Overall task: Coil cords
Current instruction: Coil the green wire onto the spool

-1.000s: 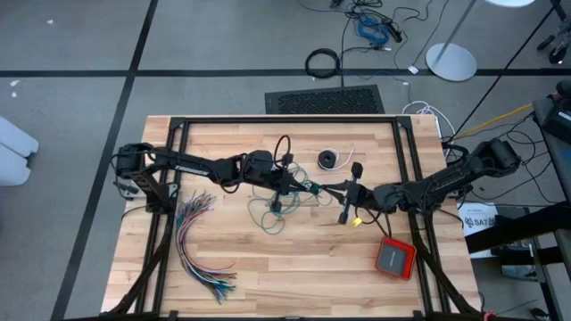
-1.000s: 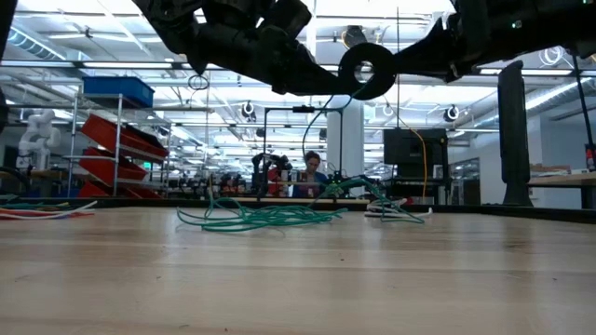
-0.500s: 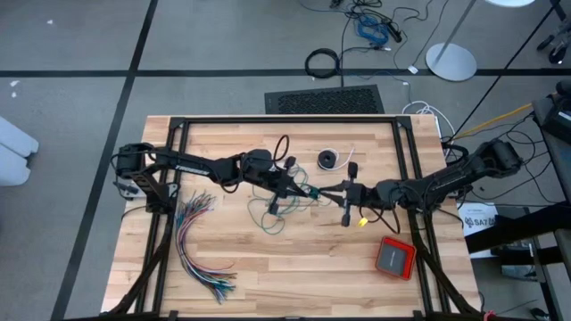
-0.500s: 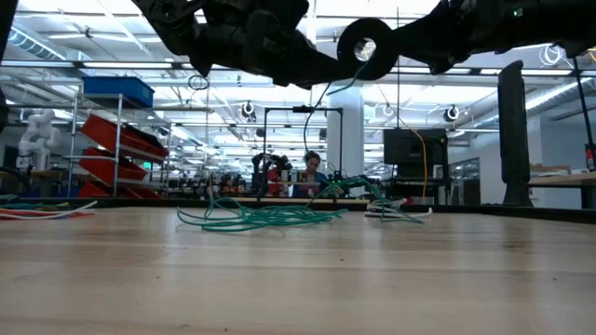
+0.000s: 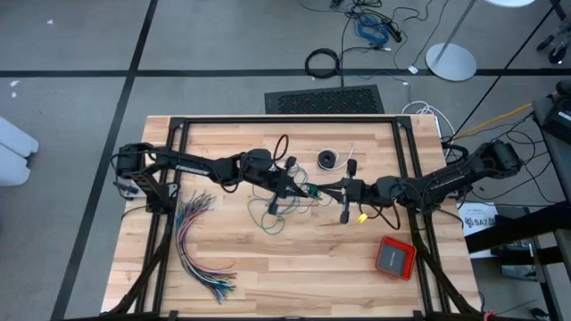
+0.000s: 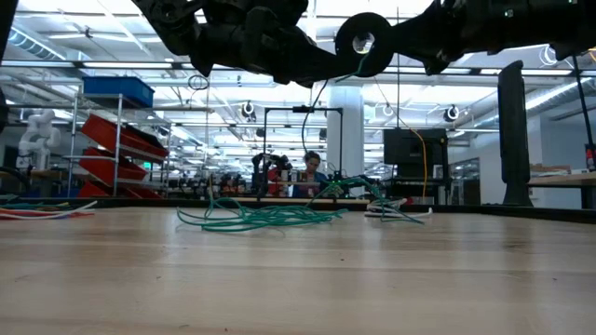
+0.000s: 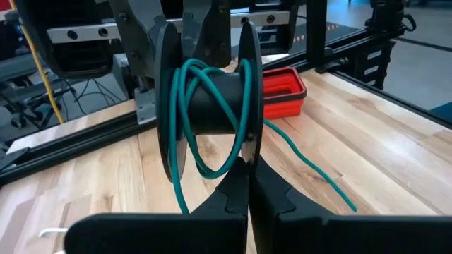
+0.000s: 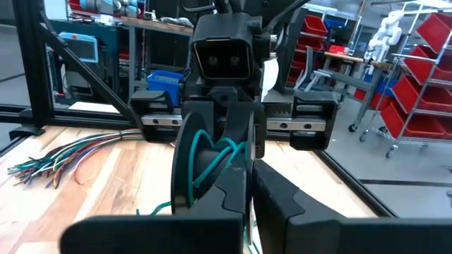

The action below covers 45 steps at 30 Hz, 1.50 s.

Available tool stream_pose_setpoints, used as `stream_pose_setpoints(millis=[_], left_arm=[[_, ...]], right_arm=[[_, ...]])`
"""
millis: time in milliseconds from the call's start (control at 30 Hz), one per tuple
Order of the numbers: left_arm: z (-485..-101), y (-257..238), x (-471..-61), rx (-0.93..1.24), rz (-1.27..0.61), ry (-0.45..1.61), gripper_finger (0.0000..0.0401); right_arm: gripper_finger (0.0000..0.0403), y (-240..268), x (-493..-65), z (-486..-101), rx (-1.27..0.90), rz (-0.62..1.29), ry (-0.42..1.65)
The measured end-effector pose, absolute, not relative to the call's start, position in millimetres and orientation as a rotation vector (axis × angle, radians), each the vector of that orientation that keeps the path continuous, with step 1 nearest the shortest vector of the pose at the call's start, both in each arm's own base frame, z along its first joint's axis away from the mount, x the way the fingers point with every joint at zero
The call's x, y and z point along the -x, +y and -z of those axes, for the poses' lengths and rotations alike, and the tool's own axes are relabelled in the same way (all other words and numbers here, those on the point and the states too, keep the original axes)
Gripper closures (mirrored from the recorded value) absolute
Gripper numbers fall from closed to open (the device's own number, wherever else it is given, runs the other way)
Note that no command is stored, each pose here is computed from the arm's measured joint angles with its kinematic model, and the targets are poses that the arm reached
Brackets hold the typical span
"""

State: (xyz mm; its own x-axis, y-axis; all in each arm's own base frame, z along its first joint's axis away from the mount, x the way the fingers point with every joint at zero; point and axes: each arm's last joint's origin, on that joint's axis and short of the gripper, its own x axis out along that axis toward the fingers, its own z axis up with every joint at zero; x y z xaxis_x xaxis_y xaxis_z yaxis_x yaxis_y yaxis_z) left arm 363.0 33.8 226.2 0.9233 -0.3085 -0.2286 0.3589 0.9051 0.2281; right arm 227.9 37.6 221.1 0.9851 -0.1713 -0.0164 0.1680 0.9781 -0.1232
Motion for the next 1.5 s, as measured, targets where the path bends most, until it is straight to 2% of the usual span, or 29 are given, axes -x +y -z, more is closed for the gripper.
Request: stream_pose_setpoints(millis=[267,567,700,900,1133,1333,1500], left_arm=[[-226.2,34.3,-363.2,-0.267,0.334,0.197,0.0391],[-248.1,38.5,-351.1,-0.342,0.129,0.232,0.0290],[-249.8,40.1,-347.4,-0.387,0.058,0.275,0.0266],[-240.7,47.0,-343.4,-0.413,-0.142,0.354,0.0262],[-244.8,61.8,-345.4,-0.330,-0.262,0.238,0.0262],[-227.7,65.9,-359.5,-0.267,-0.286,0.168,0.0261],[-205.9,71.9,-370.2,-0.213,-0.436,0.141,0.0262]], right_arm=[[0.0402,35.9,-227.5,-221.4,0.135,0.248,0.029],[0.0403,33.7,-227.0,-225.4,0.188,0.319,-0.002],[0.0403,33.0,-226.4,-230.5,0.209,0.349,-0.044],[0.0403,31.8,-224.7,-239.9,0.231,0.396,-0.121],[0.0403,28.3,-219.9,-252.5,0.242,0.527,-0.210],[0.0403,27.4,-217.4,-258.2,0.261,0.562,-0.252],[0.0403,27.3,-217.3,-258.3,0.266,0.564,-0.251]])
